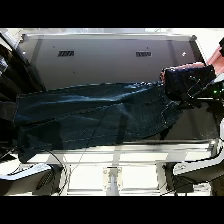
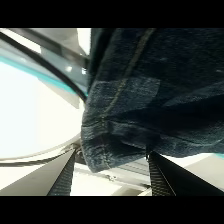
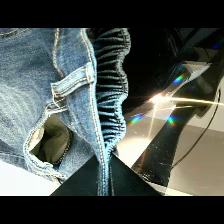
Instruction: Fold the clothes and pants, and hang the long-sleeved shirts on hangers.
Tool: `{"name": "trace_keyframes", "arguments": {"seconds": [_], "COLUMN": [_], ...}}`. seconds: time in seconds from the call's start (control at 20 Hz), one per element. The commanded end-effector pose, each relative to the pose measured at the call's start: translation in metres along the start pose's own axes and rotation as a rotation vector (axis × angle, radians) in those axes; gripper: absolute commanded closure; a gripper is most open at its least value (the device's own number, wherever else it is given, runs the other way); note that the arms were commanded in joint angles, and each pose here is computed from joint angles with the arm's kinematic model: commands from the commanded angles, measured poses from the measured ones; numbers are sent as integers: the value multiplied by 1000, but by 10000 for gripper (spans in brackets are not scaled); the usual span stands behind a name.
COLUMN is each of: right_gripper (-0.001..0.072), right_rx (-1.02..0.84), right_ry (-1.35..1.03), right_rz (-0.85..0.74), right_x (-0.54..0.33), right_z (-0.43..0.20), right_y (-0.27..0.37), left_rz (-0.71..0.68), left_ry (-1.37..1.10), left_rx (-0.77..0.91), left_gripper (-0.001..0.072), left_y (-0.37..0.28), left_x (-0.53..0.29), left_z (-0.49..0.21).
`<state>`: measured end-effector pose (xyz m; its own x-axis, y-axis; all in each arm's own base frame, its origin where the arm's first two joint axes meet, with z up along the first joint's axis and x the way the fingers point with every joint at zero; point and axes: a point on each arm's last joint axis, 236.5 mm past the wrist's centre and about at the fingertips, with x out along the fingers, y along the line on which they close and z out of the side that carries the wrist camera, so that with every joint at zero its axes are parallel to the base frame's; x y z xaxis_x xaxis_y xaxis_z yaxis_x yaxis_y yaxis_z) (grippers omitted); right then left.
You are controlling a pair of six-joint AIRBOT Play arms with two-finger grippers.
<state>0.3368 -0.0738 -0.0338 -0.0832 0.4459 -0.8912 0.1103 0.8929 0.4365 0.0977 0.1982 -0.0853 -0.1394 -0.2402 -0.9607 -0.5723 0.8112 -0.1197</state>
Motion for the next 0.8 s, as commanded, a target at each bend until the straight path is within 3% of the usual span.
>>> {"name": "trace_keyframes", "arguments": {"seconds": [0.0, 0.3, 0.45, 0.5, 0.55, 0.75], "right_gripper": [682, 681, 681, 682, 682, 682], "right_rx": [1, 5, 5, 5, 6, 31], "right_ry": [-2, 0, -2, -2, -2, -5], "right_rz": [-1, 0, -1, 0, 0, 20], "right_x": [0, 0, 0, 0, 0, 0], "right_z": [1, 0, 1, 1, 0, 1], "right_y": [0, 0, 0, 0, 0, 5], "left_rz": [4, -77, -86, -88, -85, -75], "left_ry": [-30, 4, 0, 7, 26, 33], "left_rx": [-16, -17, -4, -4, -2, 4], "left_gripper": [198, 200, 269, 444, 671, 685], "left_y": [5, -10, -12, -13, -12, -11], "left_x": [0, 15, 15, 15, 15, 9], "left_z": [5, 6, 7, 5, 0, -4]}}
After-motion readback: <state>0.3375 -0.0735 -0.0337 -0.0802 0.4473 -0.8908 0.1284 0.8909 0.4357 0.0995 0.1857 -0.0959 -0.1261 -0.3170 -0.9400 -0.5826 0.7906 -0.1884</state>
